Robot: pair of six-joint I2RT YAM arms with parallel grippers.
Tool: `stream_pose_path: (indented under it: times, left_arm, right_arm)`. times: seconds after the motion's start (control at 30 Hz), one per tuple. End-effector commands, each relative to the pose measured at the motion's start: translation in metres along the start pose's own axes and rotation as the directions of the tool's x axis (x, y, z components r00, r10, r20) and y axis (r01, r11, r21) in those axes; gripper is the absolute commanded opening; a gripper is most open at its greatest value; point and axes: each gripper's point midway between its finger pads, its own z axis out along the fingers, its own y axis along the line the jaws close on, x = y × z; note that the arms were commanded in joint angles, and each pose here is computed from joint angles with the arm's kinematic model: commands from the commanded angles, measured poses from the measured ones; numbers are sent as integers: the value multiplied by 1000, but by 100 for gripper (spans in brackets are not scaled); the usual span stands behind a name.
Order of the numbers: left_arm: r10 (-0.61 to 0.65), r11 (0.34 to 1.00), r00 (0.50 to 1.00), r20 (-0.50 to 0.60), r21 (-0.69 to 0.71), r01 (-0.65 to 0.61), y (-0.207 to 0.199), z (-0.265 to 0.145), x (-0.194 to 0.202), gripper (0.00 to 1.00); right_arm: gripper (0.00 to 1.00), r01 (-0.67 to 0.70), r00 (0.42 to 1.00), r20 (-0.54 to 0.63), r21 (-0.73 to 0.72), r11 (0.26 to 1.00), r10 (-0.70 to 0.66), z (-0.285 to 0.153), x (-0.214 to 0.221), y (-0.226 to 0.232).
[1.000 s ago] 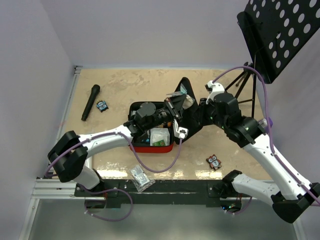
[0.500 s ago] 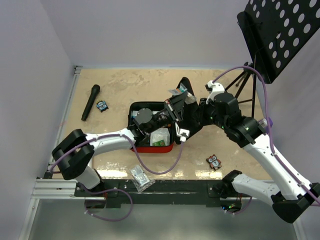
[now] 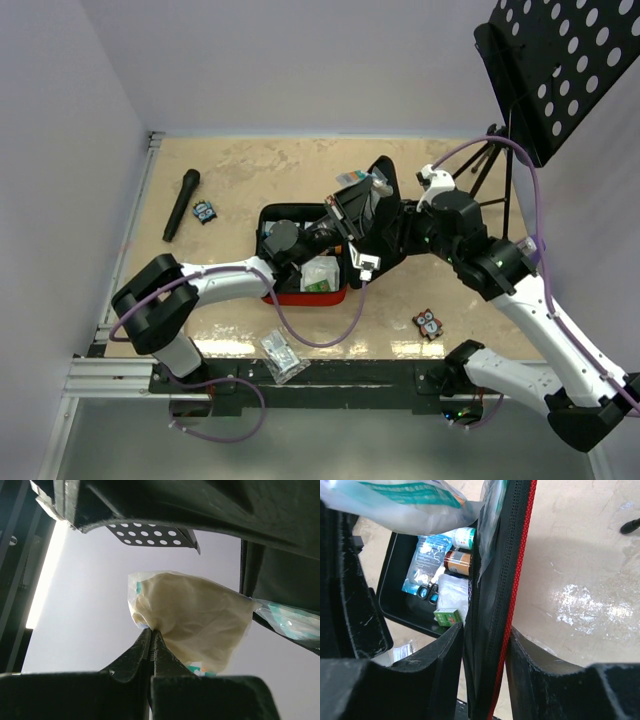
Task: Organize the medicine kit
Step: Place the medical item at the medicine box.
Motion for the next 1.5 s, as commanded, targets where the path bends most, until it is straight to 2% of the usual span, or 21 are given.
stream_pose_path:
  times: [0.0,0.33,0.77,0.83,0.93,1.03,1.13,1.33,1.47]
  left_arm:
    - [9,999,1000,24,-41,-8,4,3,-2,0]
    - [18,1000,998,65,-1,-18,-18,6,-13,0]
    - [169,975,973,156,122,-188,-55,13,-37,0]
    - [174,972,972,160,131,-195,-56,14,-38,7]
    - [172,974,973,155,122,-192,-54,15,-38,34]
    - [155,981,976,150,92,-170,-45,18,-39,52]
    - [155,985,979,132,60,-164,-37,21,-36,59]
    - [117,992,990,78,27,-120,-26,18,-27,60]
    - [-31,992,999,-34,-126,26,18,8,-2,61]
  right_arm:
    - [41,-28,998,52,9,1000,28,-13,-6,-3]
    - [40,-40,999,36,1,999,40,-19,2,-4]
    - [40,-29,999,30,-3,1000,29,-19,5,-5]
    - [40,-28,999,32,-3,1000,28,-19,5,-5]
    - [40,-26,999,34,-6,1000,27,-20,5,-4]
    - [40,-27,999,36,-9,1000,27,-20,4,-4]
    - [40,-27,999,38,-12,1000,27,-20,4,-3]
    - [40,-25,999,39,-14,1000,26,-19,3,-3]
    - [40,-26,999,42,-21,999,27,-18,2,-1]
